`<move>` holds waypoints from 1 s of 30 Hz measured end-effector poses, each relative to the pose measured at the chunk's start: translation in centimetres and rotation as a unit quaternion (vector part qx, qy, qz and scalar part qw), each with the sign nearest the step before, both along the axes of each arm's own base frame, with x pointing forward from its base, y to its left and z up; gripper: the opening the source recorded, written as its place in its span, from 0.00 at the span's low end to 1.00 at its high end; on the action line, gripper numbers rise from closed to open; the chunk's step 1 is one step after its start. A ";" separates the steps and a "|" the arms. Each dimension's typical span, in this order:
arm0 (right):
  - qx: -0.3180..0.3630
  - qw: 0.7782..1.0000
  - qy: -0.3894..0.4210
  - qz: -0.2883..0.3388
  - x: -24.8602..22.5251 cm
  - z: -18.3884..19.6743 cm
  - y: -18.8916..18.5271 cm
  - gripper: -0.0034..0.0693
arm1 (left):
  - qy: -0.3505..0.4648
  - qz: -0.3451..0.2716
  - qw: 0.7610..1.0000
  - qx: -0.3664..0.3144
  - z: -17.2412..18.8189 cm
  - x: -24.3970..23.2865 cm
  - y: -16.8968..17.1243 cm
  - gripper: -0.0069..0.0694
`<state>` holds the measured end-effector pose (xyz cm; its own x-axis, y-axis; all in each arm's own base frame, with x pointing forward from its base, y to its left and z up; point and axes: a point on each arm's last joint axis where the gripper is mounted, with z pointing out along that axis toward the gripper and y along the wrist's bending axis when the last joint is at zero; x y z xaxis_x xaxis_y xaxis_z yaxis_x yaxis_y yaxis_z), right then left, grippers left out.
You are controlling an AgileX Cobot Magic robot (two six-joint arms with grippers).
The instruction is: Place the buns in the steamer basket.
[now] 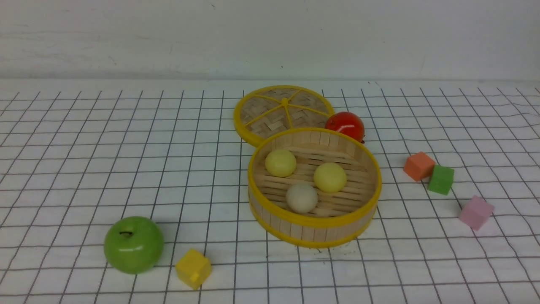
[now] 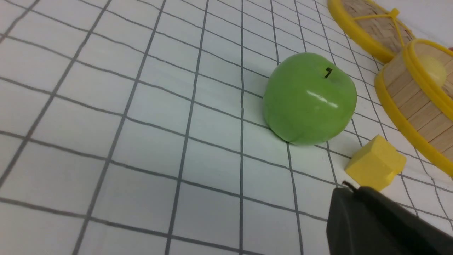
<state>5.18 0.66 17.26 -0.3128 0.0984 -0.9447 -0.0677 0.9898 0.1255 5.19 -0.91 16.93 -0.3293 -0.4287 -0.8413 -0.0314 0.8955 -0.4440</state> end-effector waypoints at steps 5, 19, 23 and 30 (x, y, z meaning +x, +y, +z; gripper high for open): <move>0.000 1.000 0.000 0.000 0.0 0.0 0.0 0.09 | 0.000 0.000 1.000 -0.001 0.0 0.0 0.0 0.07; 0.000 1.000 0.000 0.000 0.0 0.0 0.0 0.12 | 0.000 0.000 1.000 -0.001 0.0 0.0 0.0 0.07; 0.000 1.000 0.000 0.000 0.0 0.0 0.0 0.13 | 0.000 0.000 1.000 -0.001 0.0 0.0 0.0 0.07; 0.000 1.000 0.000 0.000 0.0 0.0 0.0 0.14 | 0.000 0.000 1.000 -0.001 0.0 0.0 0.0 0.07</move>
